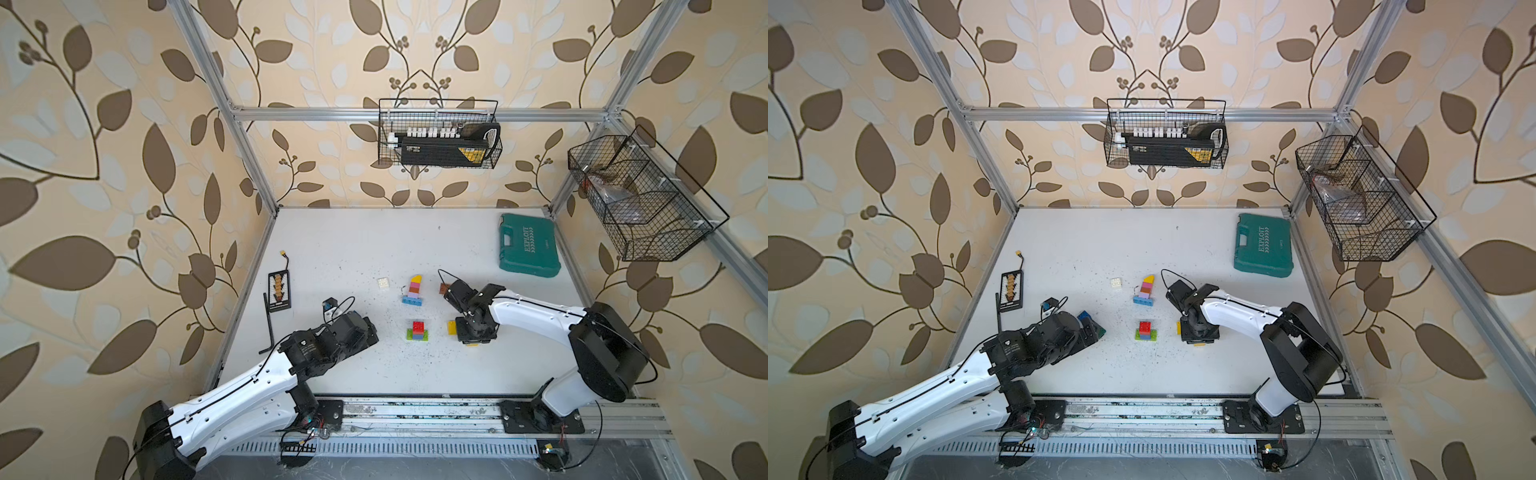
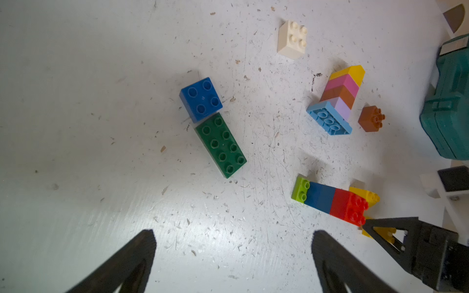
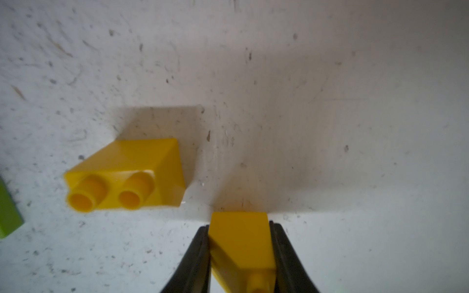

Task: Assemble the number 1 with lego
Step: Pick up the lego brick from the center of the board, then assemble the lego brick with the lego brick.

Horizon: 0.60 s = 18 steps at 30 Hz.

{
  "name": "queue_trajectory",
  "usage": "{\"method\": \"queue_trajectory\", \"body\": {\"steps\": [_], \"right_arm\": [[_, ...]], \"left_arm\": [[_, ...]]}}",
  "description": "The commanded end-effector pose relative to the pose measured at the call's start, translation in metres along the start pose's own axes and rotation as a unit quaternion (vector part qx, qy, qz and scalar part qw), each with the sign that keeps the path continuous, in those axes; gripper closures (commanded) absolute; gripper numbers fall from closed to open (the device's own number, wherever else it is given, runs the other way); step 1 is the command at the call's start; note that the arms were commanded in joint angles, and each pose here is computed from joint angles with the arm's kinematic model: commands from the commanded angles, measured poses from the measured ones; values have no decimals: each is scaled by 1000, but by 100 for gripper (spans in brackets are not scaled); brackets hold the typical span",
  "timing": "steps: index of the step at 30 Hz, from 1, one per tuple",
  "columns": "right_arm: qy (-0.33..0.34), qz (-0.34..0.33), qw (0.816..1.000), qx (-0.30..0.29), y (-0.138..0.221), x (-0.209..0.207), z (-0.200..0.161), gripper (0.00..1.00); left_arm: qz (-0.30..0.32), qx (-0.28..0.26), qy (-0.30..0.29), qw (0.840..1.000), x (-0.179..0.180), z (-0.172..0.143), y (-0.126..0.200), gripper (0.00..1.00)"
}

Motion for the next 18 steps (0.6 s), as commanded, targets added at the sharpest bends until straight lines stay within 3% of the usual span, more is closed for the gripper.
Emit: {"method": "queue_trajectory", "body": {"steps": [1, 9, 18], "right_arm": [[-26, 16, 1000, -1, 22, 0, -3, 85], [-10, 33, 999, -35, 72, 50, -3, 86], [15, 15, 999, -48, 91, 123, 6, 88]], "left_arm": [[-14, -8, 13, 1000, -1, 4, 5, 1], [-27, -13, 23, 999, 7, 3, 9, 1], [-63, -24, 38, 997, 22, 0, 16, 1]]}}
Point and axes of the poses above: each gripper's point midway between its finger pads, its own y axis back along the fingers, its own x axis along the line the jaws close on, z = x × y, the point moved 9 cm from there along y, back along the fingers, and after that the axes turned 3 degrees about y, right-handed, at the moved point
